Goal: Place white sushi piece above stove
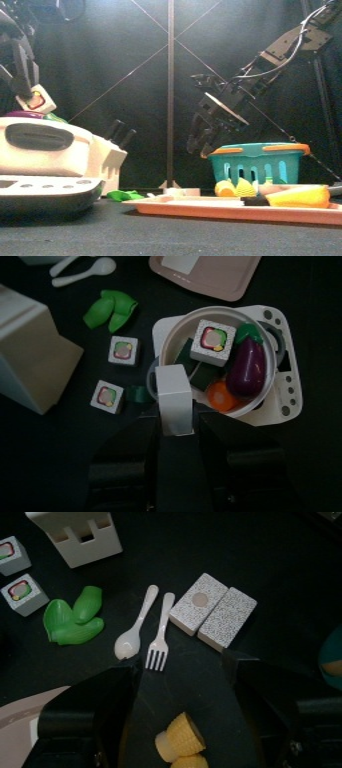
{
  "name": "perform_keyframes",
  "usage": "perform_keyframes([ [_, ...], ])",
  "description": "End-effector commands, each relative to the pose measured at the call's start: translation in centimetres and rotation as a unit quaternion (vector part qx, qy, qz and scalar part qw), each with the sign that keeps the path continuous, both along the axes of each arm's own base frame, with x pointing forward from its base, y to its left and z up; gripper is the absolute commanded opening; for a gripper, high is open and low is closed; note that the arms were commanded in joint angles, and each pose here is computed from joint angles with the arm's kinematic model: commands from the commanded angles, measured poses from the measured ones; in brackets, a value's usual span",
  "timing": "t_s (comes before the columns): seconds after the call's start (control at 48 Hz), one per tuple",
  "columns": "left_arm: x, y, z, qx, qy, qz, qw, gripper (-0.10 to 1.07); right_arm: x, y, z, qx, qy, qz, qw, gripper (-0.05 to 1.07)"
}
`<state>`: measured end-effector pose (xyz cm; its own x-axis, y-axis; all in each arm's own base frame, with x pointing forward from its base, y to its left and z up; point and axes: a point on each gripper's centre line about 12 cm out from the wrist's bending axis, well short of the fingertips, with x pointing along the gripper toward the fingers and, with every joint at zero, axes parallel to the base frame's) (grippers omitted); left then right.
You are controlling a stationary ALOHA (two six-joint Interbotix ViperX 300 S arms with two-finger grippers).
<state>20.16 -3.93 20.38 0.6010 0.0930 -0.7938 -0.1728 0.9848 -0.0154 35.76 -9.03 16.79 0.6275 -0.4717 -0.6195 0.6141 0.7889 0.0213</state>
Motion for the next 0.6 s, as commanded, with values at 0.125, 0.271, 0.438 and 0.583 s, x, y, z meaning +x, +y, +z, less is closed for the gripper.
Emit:
perform_keyframes([
  [0.125,1.1,1.5,0.1,-0.023,-0.047,0.024,0.9983,0.6,0.1,-0.1,1.9,-0.014,-0.024,0.004,0.9996,0.95],
  [0.271,0.5,3.8,-1.3,-0.004,-0.034,0.065,0.9973,0.6,0.1,0.0,1.9,-0.015,-0.023,0.007,0.9996,0.95],
  [0.438,-0.4,6.0,-2.7,-0.001,-0.021,0.112,0.9935,0.6,-0.1,0.0,1.6,-0.013,-0.02,0.006,0.9997,0.95],
  [0.583,-0.4,6.5,-3.2,-0.014,-0.042,0.118,0.9921,0.6,-0.2,0.0,1.0,-0.012,-0.01,0.006,0.9999,0.95],
])
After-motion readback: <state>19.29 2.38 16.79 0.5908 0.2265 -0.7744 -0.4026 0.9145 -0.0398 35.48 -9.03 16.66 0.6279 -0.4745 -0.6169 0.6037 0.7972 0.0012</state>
